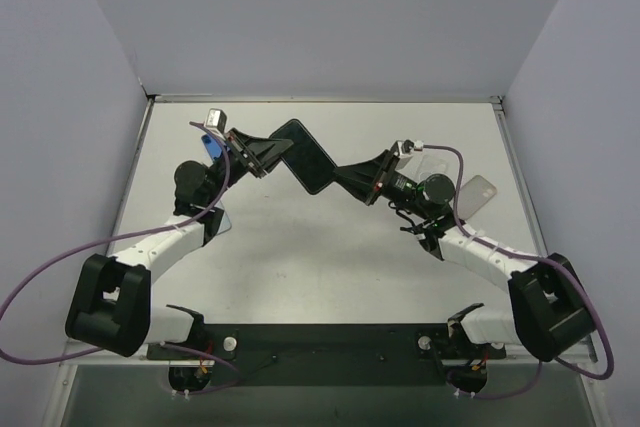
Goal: Take the phone out of the phone case
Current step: Remove the phone case from the phone.
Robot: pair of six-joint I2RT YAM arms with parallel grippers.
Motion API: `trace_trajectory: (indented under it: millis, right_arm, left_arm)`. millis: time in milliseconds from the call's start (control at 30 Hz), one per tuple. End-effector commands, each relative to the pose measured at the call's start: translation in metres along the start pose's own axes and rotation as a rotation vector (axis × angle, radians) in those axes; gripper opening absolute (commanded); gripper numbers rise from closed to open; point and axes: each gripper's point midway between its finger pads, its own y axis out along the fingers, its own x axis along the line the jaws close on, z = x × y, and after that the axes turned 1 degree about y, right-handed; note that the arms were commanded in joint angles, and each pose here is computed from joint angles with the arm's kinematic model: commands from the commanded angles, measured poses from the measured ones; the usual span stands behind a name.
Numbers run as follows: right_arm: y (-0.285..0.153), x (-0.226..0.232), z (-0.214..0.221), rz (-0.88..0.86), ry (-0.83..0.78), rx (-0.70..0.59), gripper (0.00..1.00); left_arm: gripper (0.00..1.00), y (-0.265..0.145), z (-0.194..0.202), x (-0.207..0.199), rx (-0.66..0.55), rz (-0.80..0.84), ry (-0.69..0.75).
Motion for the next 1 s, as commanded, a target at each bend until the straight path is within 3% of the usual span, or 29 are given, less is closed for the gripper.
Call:
trace_trajectory:
  millis: [0, 533, 967]
  right_arm:
    - [0.005, 0.100, -0.010, -0.394, 0.002, -0.011, 0.00]
    - [0.010, 0.140, -0.046, -0.543, 0.253, -0.147, 0.00]
    - [0.026, 0.129, -0.062, -0.542, 0.315, -0.193, 0.00]
  left_arm:
    - [0.00, -0.003, 0.016, -0.099, 0.073, 0.344, 0.133]
    - [0.00, -0.014, 0.001, -0.115, -0.022, 0.521, 0.061]
    - [0.00, -0.021, -0.019, -0.184, -0.155, 0.721, 0.011]
